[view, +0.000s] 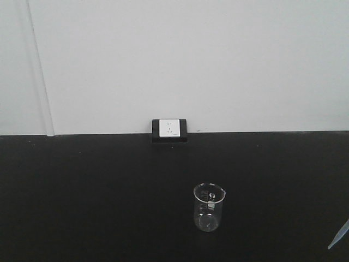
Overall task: Grab transparent chemical and place on left bench
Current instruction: 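Drive the base to the bench with white trays, holding the pipette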
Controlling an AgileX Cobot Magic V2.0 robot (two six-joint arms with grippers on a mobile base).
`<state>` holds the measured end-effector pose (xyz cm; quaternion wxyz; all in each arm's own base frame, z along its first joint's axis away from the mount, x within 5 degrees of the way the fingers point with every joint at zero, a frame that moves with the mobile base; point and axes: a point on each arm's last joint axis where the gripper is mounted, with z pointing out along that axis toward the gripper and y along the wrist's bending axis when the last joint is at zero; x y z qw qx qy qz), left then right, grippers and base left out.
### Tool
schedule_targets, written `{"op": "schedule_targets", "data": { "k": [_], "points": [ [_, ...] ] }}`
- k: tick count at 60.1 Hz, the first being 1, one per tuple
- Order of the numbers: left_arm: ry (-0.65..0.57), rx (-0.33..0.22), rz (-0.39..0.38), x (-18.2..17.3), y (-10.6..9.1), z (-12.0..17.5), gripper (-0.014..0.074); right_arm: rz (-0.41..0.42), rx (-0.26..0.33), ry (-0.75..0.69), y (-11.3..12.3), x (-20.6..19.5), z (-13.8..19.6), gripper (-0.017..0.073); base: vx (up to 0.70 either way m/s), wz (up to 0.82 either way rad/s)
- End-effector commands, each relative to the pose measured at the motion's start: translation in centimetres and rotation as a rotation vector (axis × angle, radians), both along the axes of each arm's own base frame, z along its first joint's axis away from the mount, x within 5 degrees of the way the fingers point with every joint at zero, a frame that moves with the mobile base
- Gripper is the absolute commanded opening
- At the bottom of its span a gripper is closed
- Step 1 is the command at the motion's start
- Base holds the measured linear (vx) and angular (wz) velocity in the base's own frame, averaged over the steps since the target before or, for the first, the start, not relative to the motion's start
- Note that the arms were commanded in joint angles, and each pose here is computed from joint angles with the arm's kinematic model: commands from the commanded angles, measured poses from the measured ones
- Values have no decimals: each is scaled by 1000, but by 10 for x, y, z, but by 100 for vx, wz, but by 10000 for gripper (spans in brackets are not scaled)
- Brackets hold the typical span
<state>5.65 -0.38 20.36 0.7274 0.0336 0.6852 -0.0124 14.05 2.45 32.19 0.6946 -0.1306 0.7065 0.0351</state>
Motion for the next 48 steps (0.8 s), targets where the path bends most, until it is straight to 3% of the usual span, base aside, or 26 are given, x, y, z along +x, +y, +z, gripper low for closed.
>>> {"op": "schedule_targets", "data": {
  "k": [1,26,48],
  "points": [
    [-81,-14,-1,-1,0,3,-3,17,11,-40,1,-1,11,0,-25,-7],
    [-81,-14,-1,-1,0,3,-3,20,11,-41,2,-1,12,0,-30,4],
    [-81,-14,-1,-1,0,3,-3,20,11,-41,2,-1,12,0,-35,27]
  ]
}}
